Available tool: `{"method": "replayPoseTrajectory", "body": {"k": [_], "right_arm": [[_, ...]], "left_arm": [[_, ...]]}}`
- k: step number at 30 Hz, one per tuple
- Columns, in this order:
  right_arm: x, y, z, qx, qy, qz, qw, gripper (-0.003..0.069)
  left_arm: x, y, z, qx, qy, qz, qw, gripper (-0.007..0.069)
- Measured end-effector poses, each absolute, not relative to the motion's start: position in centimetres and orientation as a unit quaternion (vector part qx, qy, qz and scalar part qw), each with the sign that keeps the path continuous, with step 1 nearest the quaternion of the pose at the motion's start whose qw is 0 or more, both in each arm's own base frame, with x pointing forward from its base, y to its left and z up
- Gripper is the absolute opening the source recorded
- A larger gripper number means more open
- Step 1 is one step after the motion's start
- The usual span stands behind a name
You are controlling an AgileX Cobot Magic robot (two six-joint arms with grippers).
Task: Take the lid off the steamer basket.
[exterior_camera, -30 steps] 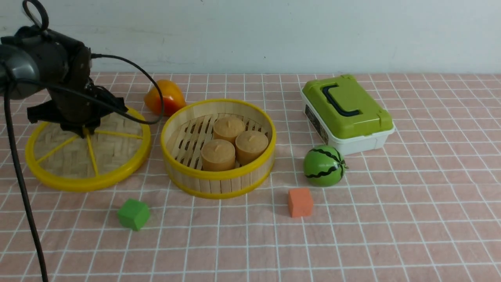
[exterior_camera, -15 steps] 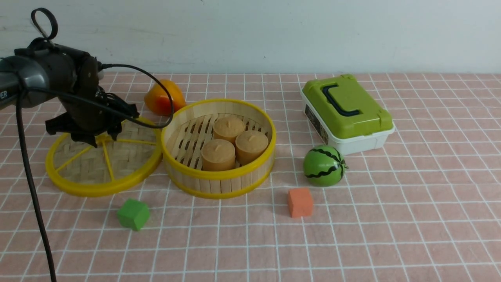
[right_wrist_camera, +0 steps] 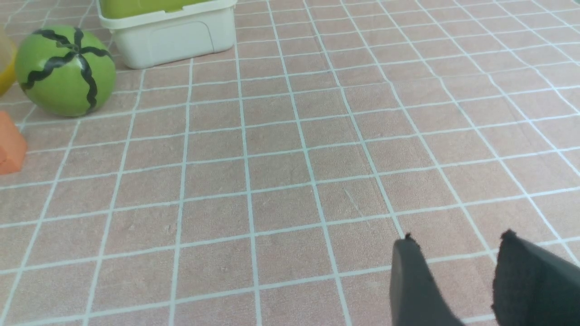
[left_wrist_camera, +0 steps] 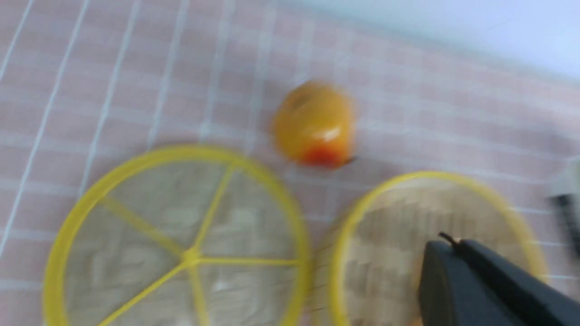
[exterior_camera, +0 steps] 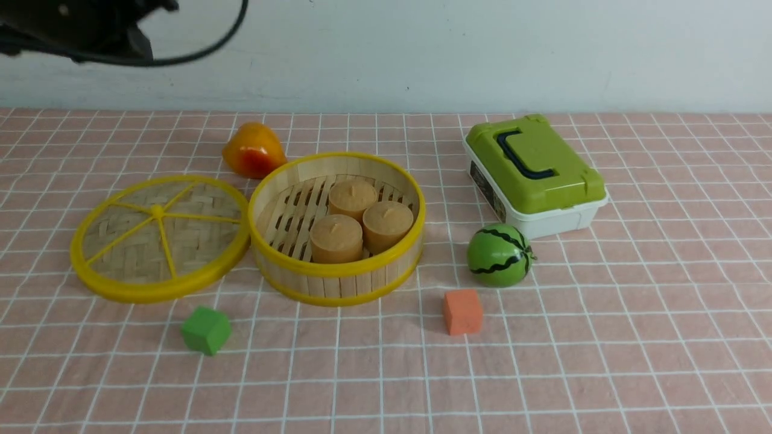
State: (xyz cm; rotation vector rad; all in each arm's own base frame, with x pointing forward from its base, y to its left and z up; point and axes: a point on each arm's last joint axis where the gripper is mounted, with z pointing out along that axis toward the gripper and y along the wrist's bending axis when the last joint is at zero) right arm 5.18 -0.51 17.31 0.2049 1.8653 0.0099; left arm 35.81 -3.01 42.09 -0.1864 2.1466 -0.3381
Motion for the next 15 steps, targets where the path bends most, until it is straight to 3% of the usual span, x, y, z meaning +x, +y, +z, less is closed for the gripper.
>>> {"method": "replayPoseTrajectory", "body": {"k": [1,6,15], "right_arm": [[5.2,-0.5,17.3,0.088,0.802,0.004,0.591,0.0241],[5.2,-0.5,17.3,0.088,0.802,0.004,0.591,0.0241],[5.2,-0.5,17.3,0.088,0.802,0.004,0.591,0.0241]], "left_arm": [[32.8,-3.3,44.2,-0.05,0.856,-0.16,0.489,-0.0013],[26.0,-4.0,45.4,0.004,0.841,-0.196,0.505,-0.0013],[18.4,-4.4,41.2,0.048,0.852,-0.223,0.472,-0.0013]]}}
